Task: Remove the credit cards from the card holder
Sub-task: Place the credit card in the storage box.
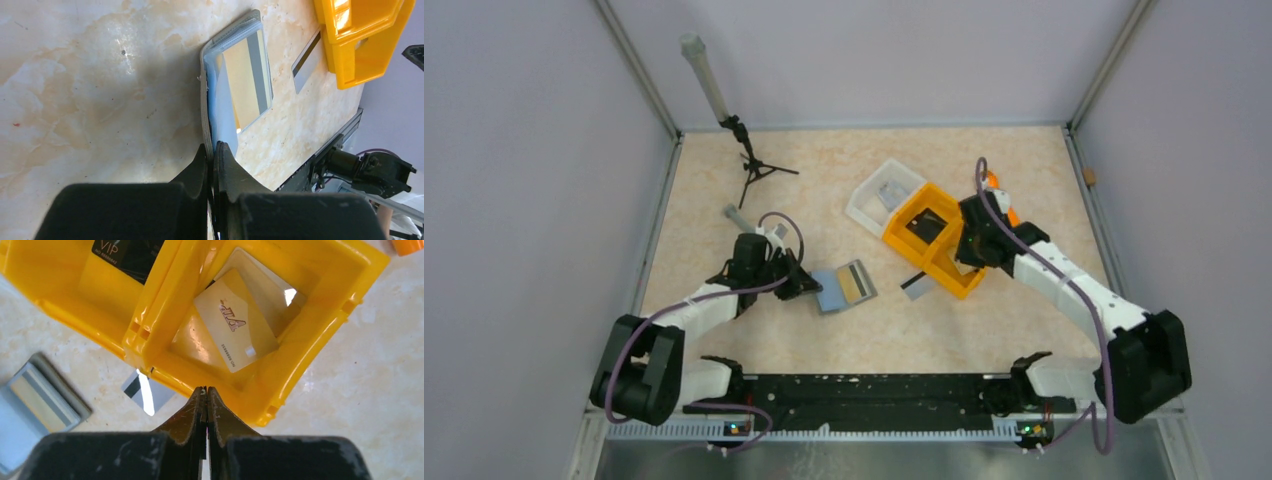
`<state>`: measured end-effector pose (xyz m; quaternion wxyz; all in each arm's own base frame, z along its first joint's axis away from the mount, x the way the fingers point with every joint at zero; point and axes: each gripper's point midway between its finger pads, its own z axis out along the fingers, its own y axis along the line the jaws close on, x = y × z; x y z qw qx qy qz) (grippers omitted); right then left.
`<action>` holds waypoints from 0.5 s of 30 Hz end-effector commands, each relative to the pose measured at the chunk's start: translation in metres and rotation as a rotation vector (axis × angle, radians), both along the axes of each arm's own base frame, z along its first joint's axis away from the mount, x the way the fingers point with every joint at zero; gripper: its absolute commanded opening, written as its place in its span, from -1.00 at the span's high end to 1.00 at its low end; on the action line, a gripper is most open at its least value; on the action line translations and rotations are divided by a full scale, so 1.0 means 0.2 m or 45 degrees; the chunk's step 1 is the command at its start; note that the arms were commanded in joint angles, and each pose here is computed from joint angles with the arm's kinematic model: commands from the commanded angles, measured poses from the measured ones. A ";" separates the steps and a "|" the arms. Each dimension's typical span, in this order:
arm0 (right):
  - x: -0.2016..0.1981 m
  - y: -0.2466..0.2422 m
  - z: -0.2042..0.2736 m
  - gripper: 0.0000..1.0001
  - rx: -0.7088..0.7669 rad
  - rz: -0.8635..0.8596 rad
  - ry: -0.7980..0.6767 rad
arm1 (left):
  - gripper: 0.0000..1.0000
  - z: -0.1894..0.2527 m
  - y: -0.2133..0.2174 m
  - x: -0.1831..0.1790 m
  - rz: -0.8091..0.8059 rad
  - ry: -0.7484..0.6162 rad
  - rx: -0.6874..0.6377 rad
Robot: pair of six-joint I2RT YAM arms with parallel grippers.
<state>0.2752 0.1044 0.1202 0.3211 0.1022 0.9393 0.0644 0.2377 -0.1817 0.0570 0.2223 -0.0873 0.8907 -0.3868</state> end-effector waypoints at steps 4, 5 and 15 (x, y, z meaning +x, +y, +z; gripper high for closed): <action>0.03 -0.01 0.00 1.00 -0.252 -0.539 0.064 | 1.00 0.07 -0.02 0.10 -0.030 -0.121 -0.016; 0.03 -0.01 -0.01 1.00 -0.278 -0.569 0.086 | 1.00 0.06 -0.02 0.10 -0.038 -0.116 -0.022; 0.07 -0.11 -0.14 1.00 -0.411 -0.679 0.165 | 1.00 0.03 -0.02 0.07 -0.090 -0.094 -0.081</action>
